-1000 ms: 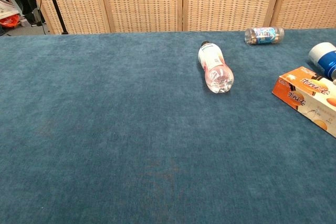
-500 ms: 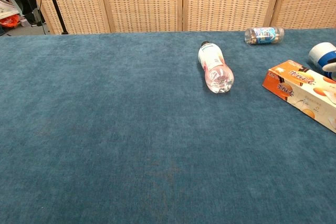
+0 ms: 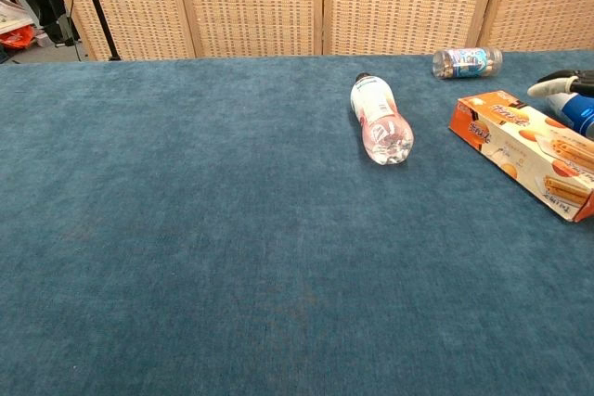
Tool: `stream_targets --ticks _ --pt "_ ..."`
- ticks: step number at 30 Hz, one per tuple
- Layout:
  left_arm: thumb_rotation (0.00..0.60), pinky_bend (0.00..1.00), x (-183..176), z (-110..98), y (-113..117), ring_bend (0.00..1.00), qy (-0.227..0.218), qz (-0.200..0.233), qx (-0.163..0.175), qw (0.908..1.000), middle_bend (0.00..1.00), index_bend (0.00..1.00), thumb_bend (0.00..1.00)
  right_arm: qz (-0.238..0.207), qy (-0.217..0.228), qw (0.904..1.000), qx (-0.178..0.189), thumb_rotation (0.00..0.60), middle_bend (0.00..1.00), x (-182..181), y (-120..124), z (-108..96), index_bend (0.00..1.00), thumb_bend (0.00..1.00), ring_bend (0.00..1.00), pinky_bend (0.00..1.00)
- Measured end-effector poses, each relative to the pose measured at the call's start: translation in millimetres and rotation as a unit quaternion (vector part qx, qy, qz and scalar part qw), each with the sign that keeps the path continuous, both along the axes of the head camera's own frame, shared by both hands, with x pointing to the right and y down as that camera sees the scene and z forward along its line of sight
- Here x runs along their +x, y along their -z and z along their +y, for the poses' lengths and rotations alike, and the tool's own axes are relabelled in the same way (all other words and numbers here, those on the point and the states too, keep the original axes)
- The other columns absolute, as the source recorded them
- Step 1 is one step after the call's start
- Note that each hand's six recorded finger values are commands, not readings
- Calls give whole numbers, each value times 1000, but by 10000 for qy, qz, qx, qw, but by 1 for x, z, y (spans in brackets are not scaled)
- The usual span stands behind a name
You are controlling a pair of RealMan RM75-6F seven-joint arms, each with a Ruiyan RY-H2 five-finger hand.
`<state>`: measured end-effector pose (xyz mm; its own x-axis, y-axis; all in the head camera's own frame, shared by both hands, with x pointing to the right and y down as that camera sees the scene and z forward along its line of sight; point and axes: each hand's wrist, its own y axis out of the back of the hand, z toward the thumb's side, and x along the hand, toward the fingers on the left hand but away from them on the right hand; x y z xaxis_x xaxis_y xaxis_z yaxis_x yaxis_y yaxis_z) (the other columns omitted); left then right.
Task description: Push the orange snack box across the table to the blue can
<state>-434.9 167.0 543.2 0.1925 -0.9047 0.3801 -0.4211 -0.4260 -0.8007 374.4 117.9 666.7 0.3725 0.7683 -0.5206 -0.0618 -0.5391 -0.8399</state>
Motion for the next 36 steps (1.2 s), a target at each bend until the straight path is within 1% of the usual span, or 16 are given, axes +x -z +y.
stream_targets --ticks 8,12,16,20,23,25,28,32,36 --pt "600 0 0 0 0 0 9 9 -14 10000 0 0 0 151 -209 9997 2 600 0 -10 -7 -22 0 0 0 0" --pt "600 0 -2 -1 0 0 39 20 -18 10000 0 0 0 173 -420 9990 7 600 0 -15 -12 -36 0 0 0 0" --pt "600 0 -5 -3 0 0 90 24 -14 10000 0 0 0 13 -481 9988 120 600 0 -21 -5 -43 0 0 0 0" --pt "600 0 -6 -3 0 0 105 25 -22 9999 0 0 0 -229 -410 9985 288 600 0 -28 12 -44 0 0 0 0" --pt "600 0 -6 -4 0 0 97 27 -7 9999 0 0 0 -248 -239 9986 401 600 0 -27 27 -38 0 0 0 0" --pt "600 0 -6 -3 1 0 90 31 -1 10000 0 0 0 -126 -133 9992 367 600 0 -21 31 -28 0 0 0 0" --pt "600 0 -6 -3 1 0 92 24 -1 10000 0 0 0 85 -45 9996 250 600 0 -10 29 -10 0 0 0 0" --pt "600 0 -6 -3 0 0 88 15 -4 10000 0 0 0 245 -61 9996 105 600 0 3 23 9 0 0 0 0" --pt "600 0 -5 -3 0 0 71 4 -8 10000 0 0 0 279 -91 9995 140 600 0 10 17 16 0 0 0 0"
